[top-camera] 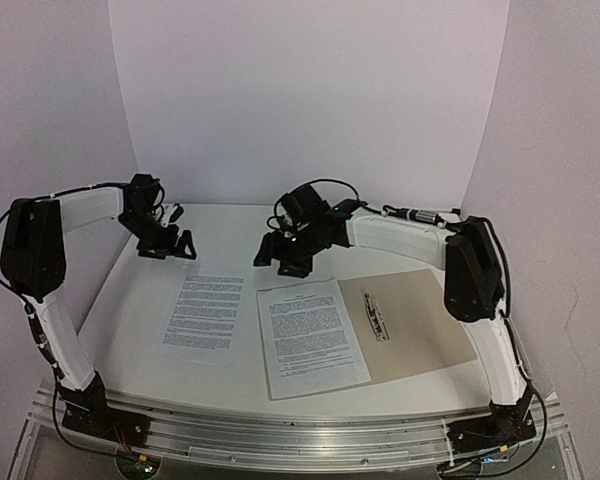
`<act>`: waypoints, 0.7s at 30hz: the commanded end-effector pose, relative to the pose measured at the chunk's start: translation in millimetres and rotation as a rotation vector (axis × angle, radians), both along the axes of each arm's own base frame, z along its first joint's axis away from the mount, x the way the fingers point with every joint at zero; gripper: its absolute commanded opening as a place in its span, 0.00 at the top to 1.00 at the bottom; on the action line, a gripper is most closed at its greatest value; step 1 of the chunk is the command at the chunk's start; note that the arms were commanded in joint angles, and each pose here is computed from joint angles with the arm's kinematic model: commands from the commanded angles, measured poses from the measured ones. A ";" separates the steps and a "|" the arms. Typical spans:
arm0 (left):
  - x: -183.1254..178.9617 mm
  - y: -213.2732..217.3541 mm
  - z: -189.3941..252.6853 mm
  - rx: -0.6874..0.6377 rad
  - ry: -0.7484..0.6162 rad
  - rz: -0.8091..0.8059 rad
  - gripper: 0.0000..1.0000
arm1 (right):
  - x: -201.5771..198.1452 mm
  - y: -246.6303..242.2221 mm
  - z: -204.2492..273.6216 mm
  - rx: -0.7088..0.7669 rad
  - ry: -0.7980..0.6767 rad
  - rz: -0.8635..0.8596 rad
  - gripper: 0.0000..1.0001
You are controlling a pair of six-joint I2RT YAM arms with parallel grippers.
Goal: Put the files into the folder
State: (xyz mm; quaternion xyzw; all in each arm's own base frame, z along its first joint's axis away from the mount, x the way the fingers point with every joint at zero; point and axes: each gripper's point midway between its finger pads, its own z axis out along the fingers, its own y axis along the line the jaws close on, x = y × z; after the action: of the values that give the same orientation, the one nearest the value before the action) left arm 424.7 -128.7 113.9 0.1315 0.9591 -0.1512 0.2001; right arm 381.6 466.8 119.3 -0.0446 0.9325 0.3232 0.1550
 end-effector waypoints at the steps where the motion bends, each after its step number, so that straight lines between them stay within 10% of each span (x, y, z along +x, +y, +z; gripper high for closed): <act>1: -46.3 44.6 -16.5 -0.106 0.180 0.261 0.00 | -31.6 49.1 -13.3 0.034 0.073 0.011 0.30; 21: -112.5 34.8 -92.9 -0.349 0.423 0.428 0.14 | -72.9 68.6 -114.1 -0.077 0.260 -0.134 0.28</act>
State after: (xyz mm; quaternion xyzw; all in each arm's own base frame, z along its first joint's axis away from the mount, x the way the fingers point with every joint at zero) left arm 316.7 -86.1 29.1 -0.1290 0.9538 -0.2668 0.0491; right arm 308.6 535.7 30.2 0.0354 0.9535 0.2922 0.0651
